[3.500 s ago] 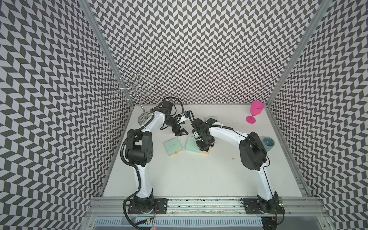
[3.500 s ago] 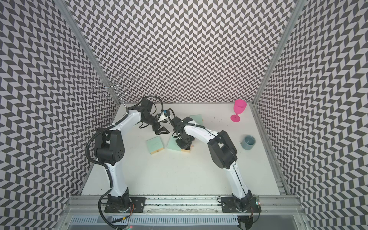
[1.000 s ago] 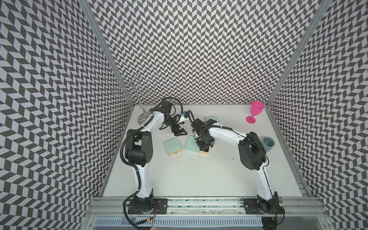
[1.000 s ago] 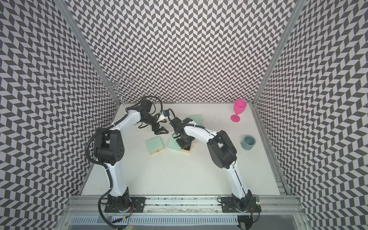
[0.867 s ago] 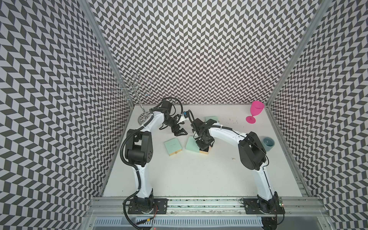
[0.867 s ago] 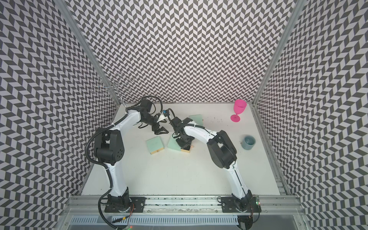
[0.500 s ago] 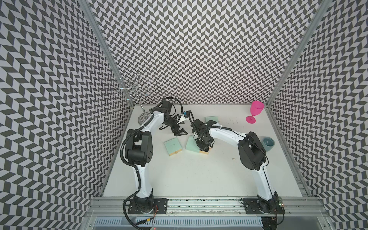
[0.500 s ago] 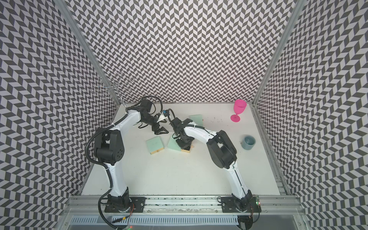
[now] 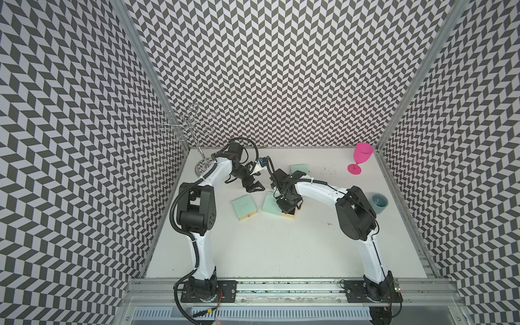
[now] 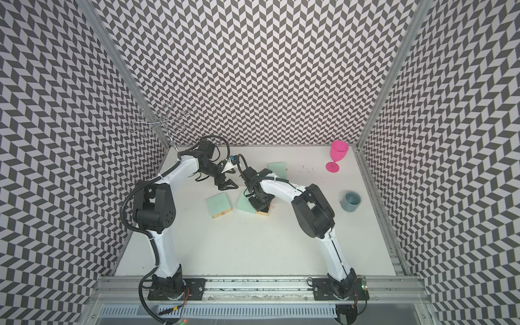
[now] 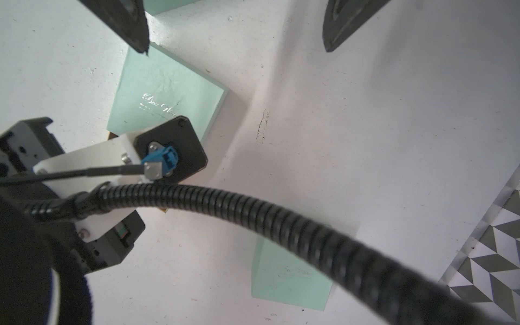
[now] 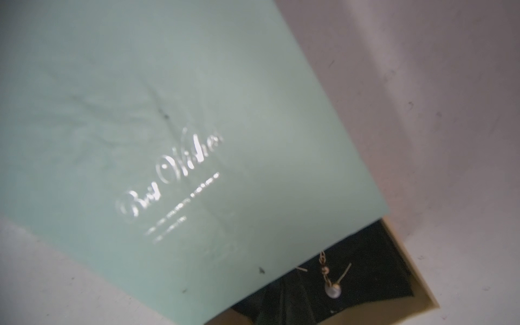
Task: Place the earrings into the drawer-style jewelry box
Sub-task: Insert the earring into the inner lining.
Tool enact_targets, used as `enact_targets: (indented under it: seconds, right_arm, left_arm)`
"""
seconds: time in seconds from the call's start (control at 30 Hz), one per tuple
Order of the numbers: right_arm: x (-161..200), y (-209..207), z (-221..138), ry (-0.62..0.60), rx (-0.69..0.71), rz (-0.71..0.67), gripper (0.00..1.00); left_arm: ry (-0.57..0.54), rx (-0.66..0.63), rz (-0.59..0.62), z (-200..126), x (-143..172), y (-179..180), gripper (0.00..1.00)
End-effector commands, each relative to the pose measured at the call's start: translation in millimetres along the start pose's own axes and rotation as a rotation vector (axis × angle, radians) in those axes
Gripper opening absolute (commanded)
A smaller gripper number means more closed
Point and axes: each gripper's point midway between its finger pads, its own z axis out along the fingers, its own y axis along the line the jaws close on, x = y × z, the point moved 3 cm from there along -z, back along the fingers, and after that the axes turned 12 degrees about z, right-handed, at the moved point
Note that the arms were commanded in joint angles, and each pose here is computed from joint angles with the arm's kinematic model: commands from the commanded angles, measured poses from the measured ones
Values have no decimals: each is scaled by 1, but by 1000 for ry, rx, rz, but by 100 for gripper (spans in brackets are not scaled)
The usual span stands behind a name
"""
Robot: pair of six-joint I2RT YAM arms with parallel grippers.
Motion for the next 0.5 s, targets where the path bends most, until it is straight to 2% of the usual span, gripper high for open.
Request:
enact_targets:
  seconds: [0.0,0.27,0.47]
  right_arm:
    - [12,2,24,56,2,-21,0]
    - [15,1,25,59,6,-22,5]
    - [4,-3,1,2,42,-14,12]
  left_arm:
    - [-19,14,4,1,0,-1,97]
    - [-21,10,8,0,-1,0,97]
    - [-23,-1,21,-3,-3,2,96]
